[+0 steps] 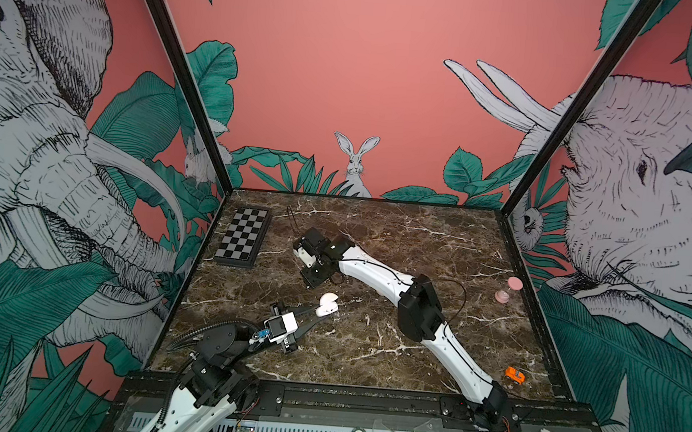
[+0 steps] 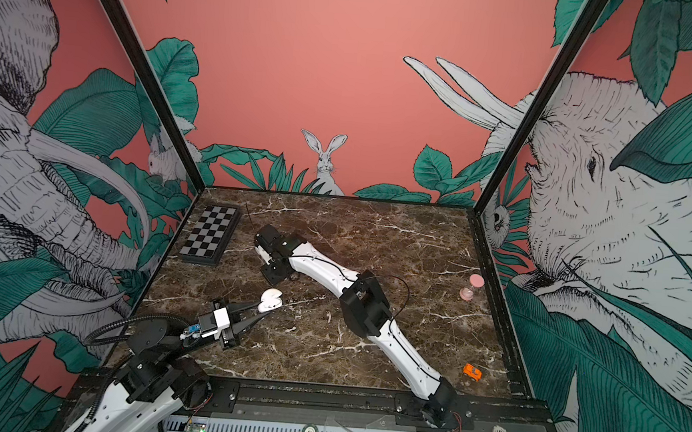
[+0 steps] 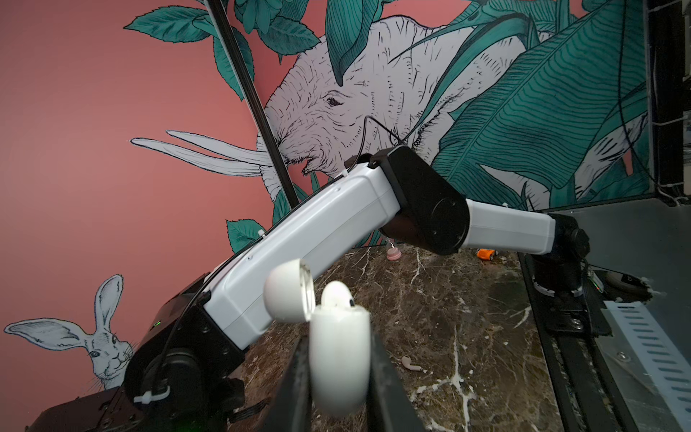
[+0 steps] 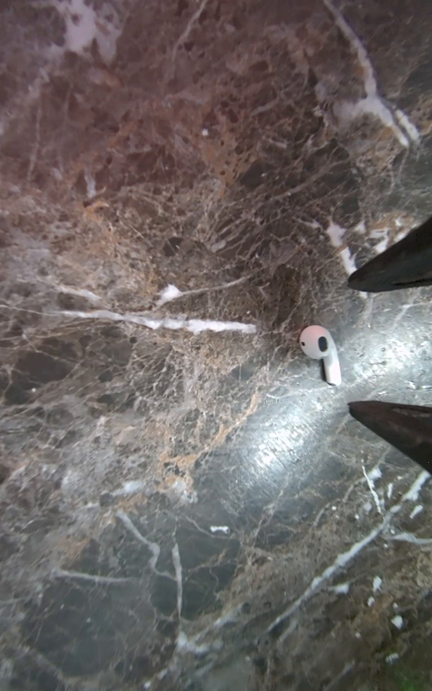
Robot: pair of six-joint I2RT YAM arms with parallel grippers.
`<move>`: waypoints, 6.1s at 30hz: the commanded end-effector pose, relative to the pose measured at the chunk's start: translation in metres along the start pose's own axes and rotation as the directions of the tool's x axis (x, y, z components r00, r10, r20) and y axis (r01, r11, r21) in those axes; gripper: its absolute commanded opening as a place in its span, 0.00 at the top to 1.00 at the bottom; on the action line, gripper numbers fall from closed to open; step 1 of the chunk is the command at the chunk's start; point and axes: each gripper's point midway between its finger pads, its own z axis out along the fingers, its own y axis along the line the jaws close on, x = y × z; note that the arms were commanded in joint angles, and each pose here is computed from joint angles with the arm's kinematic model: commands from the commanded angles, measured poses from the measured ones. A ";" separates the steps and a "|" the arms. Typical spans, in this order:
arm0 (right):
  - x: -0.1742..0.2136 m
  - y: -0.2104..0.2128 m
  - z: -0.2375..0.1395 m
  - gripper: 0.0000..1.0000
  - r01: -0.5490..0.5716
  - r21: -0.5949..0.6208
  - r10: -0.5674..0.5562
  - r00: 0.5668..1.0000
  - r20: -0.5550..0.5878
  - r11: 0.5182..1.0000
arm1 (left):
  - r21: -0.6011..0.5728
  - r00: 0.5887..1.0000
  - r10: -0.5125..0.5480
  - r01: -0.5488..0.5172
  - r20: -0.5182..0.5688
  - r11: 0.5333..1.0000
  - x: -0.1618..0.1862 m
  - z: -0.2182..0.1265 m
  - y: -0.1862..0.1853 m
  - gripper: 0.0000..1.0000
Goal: Insert the wireless bluetooth earbuds into the charging case
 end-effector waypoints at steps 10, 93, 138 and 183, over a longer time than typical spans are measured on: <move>-0.008 0.001 0.008 0.60 0.035 0.034 -0.036 0.999 0.028 0.999 | 0.015 1.000 0.006 -0.006 0.019 1.000 -0.010 0.001 -0.001 1.00; 0.044 -0.033 -0.074 0.89 -0.085 0.122 0.068 0.988 0.137 0.989 | 0.003 1.000 -0.003 0.003 -0.013 1.000 0.000 0.005 0.002 1.00; 0.085 -0.067 -0.187 0.92 -0.214 0.178 0.152 0.939 0.309 0.960 | 0.063 0.987 -0.155 0.157 -0.028 0.986 0.000 0.036 0.011 1.00; 0.095 -0.097 -0.297 0.94 -0.309 0.288 0.122 0.844 0.522 0.906 | -0.069 0.894 -0.443 0.447 0.066 0.892 0.063 0.105 0.031 1.00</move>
